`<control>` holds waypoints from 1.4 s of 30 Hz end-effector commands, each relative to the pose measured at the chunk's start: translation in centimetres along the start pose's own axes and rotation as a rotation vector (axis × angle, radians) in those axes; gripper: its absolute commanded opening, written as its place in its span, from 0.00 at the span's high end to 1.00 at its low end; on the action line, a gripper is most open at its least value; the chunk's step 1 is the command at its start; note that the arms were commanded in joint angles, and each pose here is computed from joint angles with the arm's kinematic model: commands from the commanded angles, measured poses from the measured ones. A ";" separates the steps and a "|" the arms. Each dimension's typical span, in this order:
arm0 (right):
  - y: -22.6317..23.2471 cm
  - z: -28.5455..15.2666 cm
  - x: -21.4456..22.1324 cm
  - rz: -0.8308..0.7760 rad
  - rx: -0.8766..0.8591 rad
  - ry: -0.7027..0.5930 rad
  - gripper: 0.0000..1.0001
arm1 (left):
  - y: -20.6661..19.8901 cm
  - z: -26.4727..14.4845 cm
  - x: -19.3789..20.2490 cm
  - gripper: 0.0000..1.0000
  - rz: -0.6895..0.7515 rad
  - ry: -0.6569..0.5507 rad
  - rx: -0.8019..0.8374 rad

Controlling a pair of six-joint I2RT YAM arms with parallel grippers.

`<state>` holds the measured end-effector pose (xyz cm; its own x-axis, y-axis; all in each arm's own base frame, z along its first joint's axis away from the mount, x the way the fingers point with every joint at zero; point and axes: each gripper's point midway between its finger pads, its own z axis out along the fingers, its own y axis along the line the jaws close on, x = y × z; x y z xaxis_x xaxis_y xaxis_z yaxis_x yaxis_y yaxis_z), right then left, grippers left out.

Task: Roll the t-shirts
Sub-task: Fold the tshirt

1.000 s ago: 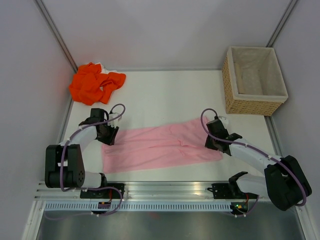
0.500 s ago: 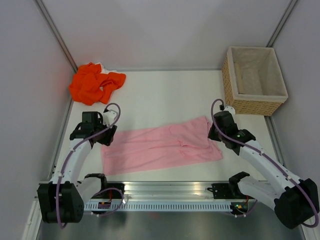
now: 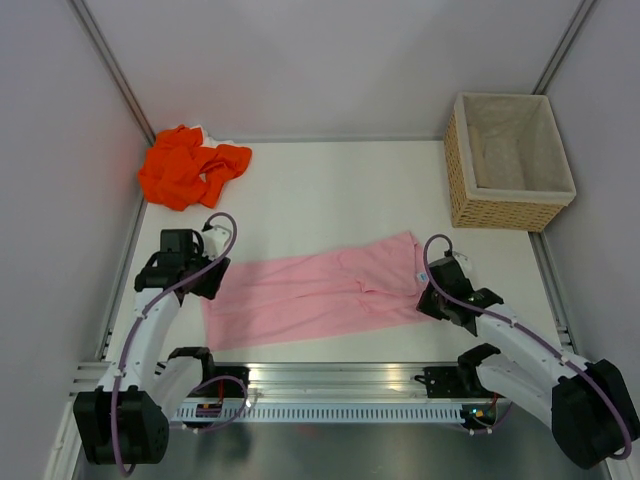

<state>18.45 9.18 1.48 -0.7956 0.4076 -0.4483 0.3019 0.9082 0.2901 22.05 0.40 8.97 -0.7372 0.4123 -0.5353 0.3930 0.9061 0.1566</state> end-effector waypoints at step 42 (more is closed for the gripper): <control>23.1 0.0 -14.8 -0.310 -0.375 -0.156 0.52 | -0.9 -4.3 -0.3 0.38 0.001 -0.051 0.007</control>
<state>44.06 22.78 17.01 -0.6724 0.2220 -0.7061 -0.1280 0.9047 0.4063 20.27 0.50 12.73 -0.7110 0.4037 -0.5758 0.3699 0.9111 0.1820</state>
